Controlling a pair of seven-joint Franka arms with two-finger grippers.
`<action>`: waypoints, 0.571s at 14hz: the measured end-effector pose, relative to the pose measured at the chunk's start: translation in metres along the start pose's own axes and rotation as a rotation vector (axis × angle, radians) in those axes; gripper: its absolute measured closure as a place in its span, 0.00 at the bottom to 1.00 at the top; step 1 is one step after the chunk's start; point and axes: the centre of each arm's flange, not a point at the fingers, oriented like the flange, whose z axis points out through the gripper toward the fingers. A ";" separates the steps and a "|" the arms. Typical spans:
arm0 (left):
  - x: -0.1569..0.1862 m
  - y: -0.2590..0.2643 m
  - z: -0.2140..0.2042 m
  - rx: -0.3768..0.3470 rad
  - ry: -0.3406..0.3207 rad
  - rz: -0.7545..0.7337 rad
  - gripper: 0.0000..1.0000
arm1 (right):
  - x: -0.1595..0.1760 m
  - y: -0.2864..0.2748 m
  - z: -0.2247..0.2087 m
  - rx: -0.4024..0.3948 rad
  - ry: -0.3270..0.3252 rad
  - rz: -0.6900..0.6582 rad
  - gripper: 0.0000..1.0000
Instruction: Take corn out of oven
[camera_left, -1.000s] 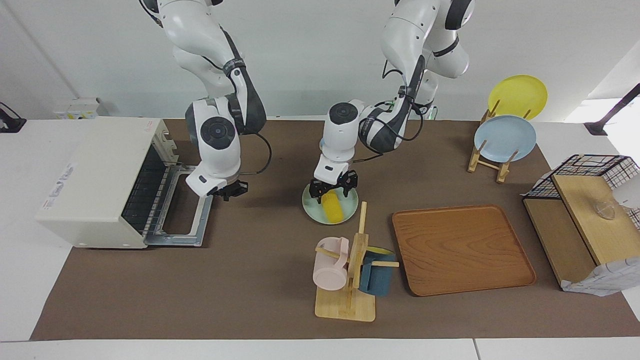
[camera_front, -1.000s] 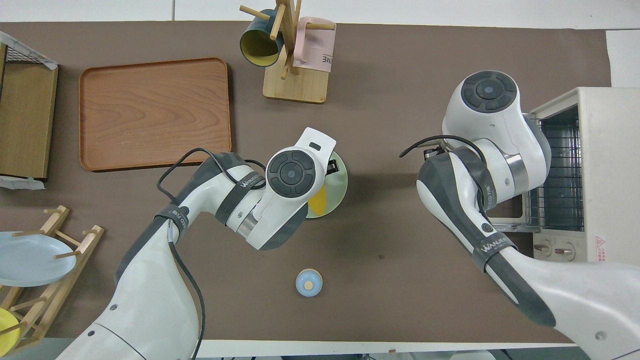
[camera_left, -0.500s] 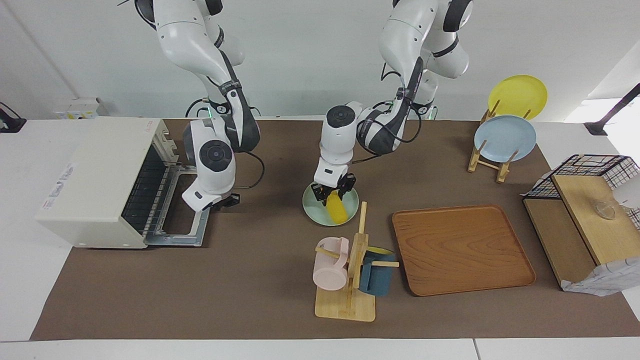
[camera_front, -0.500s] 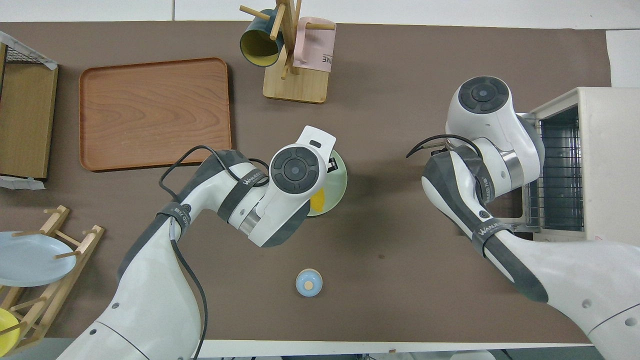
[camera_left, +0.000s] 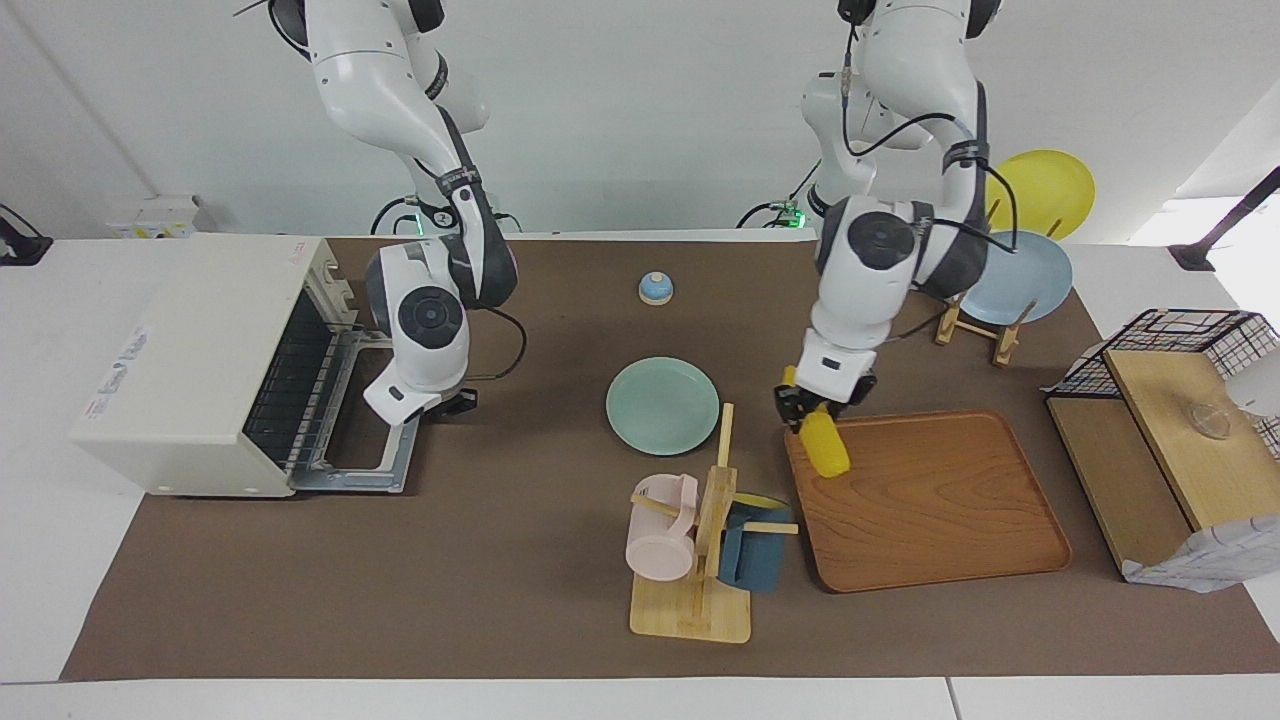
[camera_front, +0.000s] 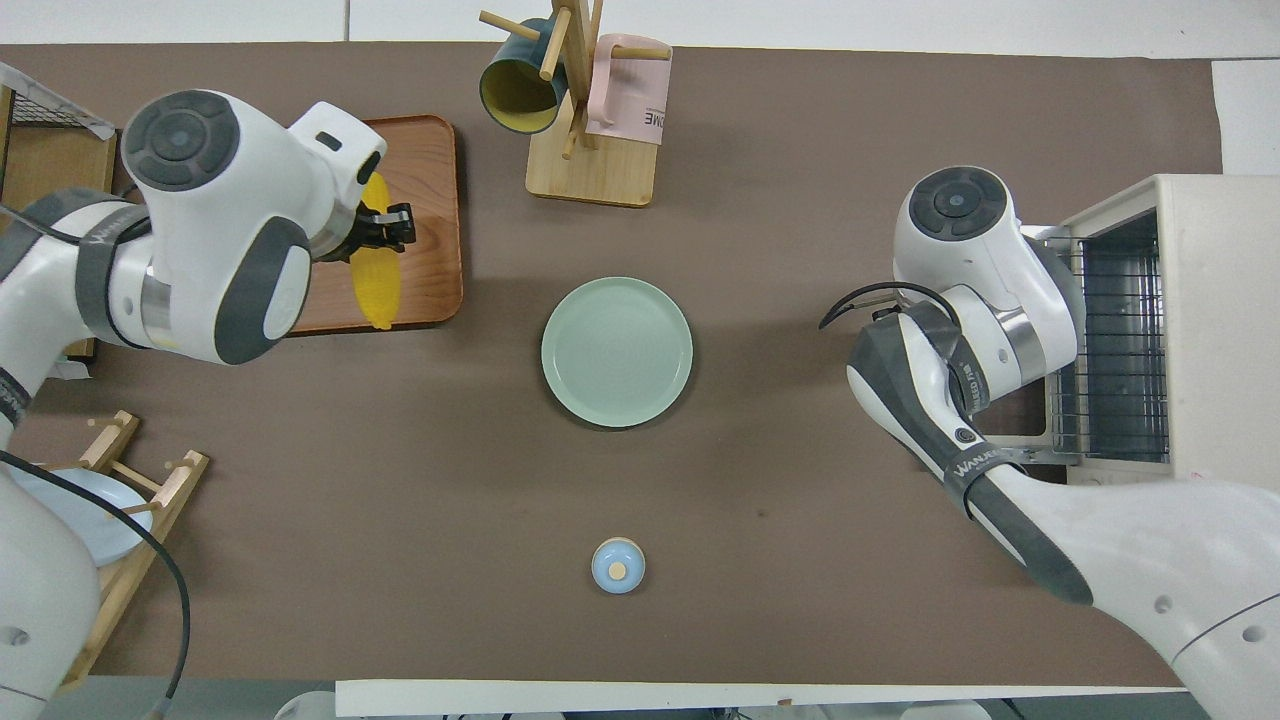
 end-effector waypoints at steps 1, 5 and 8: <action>0.016 -0.015 0.010 -0.008 0.034 -0.011 0.44 | 0.000 -0.002 -0.005 -0.024 -0.006 -0.023 0.99; 0.048 -0.037 0.066 0.001 0.061 0.033 0.44 | 0.000 0.008 -0.034 -0.060 -0.044 -0.120 0.99; 0.045 -0.039 0.088 0.020 0.017 0.052 0.26 | -0.009 0.053 -0.079 -0.058 -0.048 -0.154 0.98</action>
